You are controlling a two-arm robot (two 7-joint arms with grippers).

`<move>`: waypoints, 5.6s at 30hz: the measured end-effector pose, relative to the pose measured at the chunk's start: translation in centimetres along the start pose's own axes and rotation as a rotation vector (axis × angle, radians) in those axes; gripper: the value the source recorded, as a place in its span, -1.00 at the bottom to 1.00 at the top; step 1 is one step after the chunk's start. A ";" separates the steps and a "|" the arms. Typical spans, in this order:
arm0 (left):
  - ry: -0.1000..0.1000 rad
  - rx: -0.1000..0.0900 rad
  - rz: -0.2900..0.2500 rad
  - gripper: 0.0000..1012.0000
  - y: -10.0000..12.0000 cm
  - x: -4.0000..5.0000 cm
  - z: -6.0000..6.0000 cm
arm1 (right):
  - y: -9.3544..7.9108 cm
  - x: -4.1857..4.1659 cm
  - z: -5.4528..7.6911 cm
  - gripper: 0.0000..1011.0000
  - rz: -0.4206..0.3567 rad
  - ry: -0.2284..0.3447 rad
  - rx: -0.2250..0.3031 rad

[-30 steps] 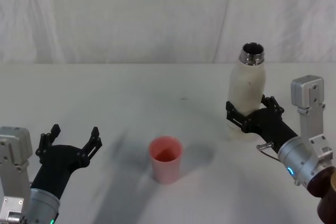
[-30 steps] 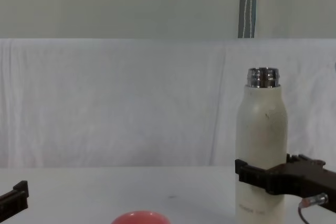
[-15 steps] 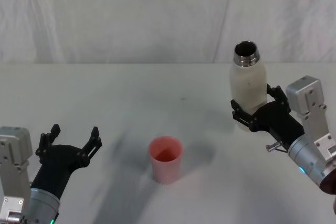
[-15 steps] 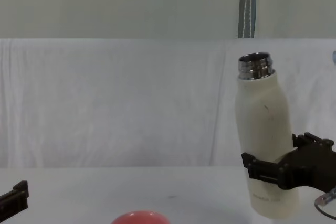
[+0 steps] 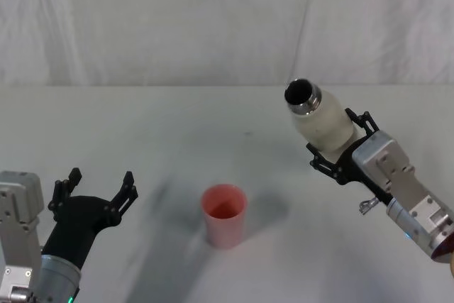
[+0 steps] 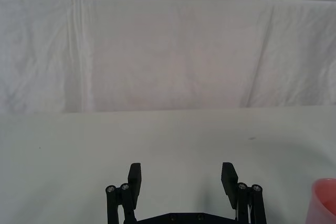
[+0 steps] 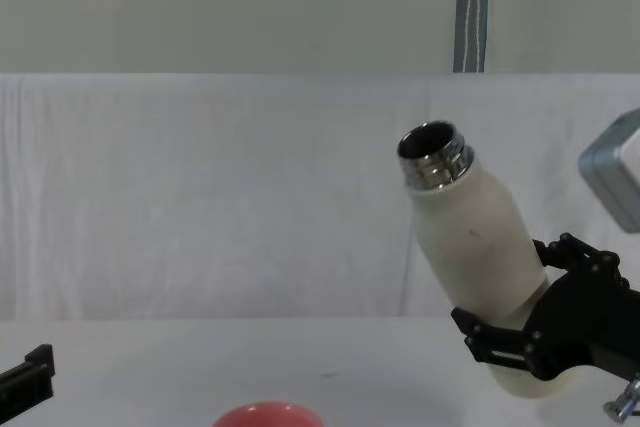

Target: Grasp the thermos with one hand and pour water into the cup lid.

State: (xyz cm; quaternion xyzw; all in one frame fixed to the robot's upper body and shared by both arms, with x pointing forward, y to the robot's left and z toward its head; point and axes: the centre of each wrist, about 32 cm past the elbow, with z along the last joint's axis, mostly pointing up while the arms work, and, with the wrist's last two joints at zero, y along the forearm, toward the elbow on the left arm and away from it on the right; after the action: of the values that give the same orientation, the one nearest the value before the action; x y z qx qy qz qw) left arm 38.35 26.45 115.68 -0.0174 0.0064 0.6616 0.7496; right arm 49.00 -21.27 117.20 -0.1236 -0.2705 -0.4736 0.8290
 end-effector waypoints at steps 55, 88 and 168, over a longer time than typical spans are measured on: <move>0.000 0.000 0.000 0.98 0.0 0.00 0.0 | -0.6 -1.18 -2.0 0.89 0.019 -0.478 -0.005; 0.000 0.000 0.000 0.98 0.0 0.00 0.0 | 1.3 -2.10 -1.8 0.89 0.066 -0.542 0.031; 0.000 0.000 0.000 0.98 0.0 0.00 0.0 | 2.6 -2.14 -1.6 0.89 0.058 -0.737 0.079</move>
State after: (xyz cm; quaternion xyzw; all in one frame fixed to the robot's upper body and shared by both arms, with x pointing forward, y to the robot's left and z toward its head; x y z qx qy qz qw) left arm 38.35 26.45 115.68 -0.0174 0.0064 0.6616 0.7496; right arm 50.85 -19.13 114.82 -0.2612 -0.5654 -0.3629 0.6931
